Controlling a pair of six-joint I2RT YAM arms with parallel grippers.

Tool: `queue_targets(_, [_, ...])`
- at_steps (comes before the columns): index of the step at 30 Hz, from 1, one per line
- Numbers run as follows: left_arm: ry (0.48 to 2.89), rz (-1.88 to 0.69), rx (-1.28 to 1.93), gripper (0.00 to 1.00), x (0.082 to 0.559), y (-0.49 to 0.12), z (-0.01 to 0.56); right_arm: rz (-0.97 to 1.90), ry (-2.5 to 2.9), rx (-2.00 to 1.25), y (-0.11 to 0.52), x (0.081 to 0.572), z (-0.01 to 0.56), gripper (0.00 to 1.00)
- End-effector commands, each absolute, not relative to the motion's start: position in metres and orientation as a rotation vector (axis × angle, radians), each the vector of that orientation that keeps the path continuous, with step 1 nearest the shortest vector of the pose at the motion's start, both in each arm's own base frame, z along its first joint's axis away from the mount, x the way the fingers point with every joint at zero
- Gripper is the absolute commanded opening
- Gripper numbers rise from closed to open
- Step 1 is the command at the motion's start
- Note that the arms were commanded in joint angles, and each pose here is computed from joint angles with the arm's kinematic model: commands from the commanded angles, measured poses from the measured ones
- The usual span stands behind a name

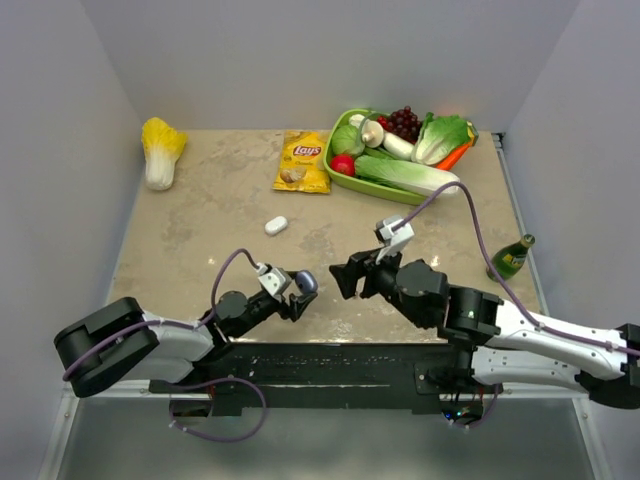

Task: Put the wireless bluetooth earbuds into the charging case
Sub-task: Pick up the charging case at the center of the board, then open the charging case.

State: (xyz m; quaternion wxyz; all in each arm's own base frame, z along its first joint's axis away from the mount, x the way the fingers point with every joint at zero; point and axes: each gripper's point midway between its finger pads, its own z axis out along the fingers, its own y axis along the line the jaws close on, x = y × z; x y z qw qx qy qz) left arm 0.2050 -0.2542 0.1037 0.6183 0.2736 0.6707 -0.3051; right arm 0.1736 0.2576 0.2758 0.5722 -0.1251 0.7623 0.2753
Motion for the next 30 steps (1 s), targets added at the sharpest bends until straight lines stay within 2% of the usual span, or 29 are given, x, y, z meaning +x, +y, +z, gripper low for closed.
queue_targets(1, [0.885, -0.874, 0.565, 0.0, 0.159, -0.241, 0.238, 0.855, 1.851, -0.468, 0.296, 0.162, 0.279, 0.72])
queue_targets(9, [0.785, -0.895, 0.663, 0.0, 0.136, -0.241, 0.246, 0.943, 1.906, -0.604, 0.321, 0.146, 0.255, 0.72])
queue_targets(15, [0.741, -0.887, 0.682, 0.0, 0.127, -0.241, 0.255, 0.904, 1.955, -0.637, 0.327, 0.148, 0.236, 0.72])
queue_targets(30, [0.812, -0.814, 0.72, 0.0, 0.133, -0.249, 0.241, 0.782, 1.953, -0.542, 0.316, 0.169, 0.234, 0.73])
